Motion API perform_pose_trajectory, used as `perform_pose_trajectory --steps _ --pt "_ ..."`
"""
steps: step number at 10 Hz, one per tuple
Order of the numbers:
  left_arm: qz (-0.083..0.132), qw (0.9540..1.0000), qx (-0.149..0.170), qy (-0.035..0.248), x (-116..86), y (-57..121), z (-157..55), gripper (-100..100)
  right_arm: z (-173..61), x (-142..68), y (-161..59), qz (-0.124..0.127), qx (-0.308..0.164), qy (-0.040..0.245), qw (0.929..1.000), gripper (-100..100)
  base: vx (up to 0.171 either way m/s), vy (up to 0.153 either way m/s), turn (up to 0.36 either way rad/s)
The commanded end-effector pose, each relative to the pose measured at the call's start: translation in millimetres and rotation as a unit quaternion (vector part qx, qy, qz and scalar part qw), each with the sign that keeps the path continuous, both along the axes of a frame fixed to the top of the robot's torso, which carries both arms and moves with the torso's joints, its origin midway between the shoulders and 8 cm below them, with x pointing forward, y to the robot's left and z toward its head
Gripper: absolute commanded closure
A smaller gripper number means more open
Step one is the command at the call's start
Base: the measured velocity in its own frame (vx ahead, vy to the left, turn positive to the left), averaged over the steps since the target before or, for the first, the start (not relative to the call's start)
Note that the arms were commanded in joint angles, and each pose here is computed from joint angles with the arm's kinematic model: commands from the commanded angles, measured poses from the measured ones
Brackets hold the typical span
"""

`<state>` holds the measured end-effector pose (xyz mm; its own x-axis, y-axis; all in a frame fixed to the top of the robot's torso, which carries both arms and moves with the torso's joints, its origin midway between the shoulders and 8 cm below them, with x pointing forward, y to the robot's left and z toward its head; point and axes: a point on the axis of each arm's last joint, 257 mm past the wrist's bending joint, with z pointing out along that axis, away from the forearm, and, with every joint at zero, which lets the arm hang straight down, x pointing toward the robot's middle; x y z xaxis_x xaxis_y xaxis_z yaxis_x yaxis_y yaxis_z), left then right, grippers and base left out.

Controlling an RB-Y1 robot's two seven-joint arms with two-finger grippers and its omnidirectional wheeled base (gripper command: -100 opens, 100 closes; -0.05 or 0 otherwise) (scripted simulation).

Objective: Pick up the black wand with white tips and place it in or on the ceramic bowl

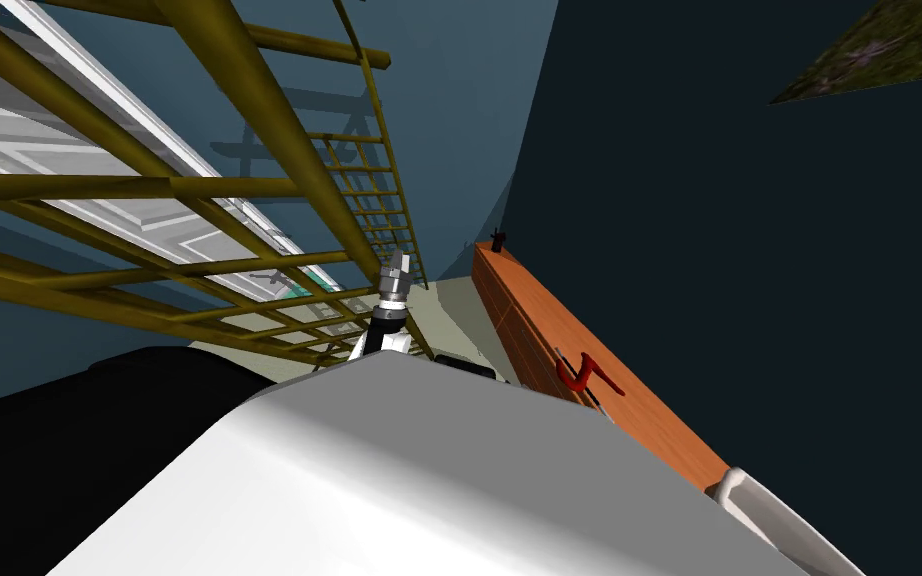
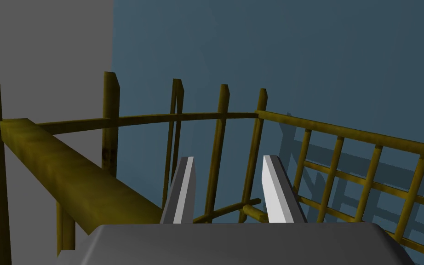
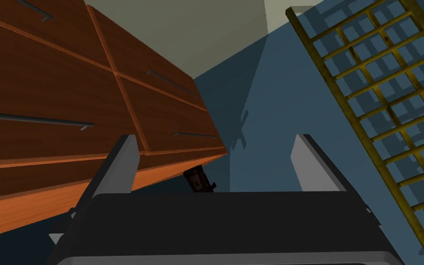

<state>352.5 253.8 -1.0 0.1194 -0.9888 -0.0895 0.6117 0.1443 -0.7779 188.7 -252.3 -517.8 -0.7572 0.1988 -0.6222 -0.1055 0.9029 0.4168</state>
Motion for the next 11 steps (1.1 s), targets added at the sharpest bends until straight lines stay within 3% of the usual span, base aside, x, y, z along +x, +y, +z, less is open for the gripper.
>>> perform_pose_trajectory --steps 1,2,3,5,6,8,9,11 --pt "0.000 1.0000 0.000 0.000 0.0 0.0 0.0 0 -16.3 -17.8 -28.3 0.013 -0.037 0.025 0.9989 -100 0.042 -0.063 0.151" --pt "0.000 1.0000 0.000 0.000 0.0 0.0 0.0 0 -24.1 -29.7 -48.3 0.021 -0.060 0.040 0.9972 -100 0.045 -0.067 0.141" --pt "0.000 1.0000 0.000 0.000 0.0 0.0 0.0 0 -24.1 -29.7 -48.3 0.021 -0.060 0.040 0.9972 -100 0.035 -0.047 0.037" --pt "0.000 1.0000 0.000 0.000 0.0 0.0 0.0 0 -36.1 -52.8 -90.1 0.036 -0.106 0.069 0.9914 -100 0.037 -0.045 0.119" --pt "0.000 1.0000 0.000 0.000 0.0 0.0 0.0 0 -36.1 -52.8 -90.1 0.036 -0.106 0.069 0.9914 -100 0.031 -0.046 0.029" --pt "0.000 1.0000 0.000 0.000 0.0 0.0 0.0 0 -43.3 -74.3 -132.4 0.050 -0.149 0.096 0.9829 -100 0.026 -0.055 0.090" --pt "0.000 1.0000 0.000 0.000 0.0 0.0 0.0 0 -43.3 -74.3 -132.4 0.050 -0.149 0.096 0.9829 -100 0.026 -0.053 0.053" --pt "0.000 1.0000 0.000 0.000 0.0 0.0 0.0 0 -46.5 -94.4 -172.4 0.061 -0.189 0.121 0.9725 -100 0.031 -0.061 0.097"
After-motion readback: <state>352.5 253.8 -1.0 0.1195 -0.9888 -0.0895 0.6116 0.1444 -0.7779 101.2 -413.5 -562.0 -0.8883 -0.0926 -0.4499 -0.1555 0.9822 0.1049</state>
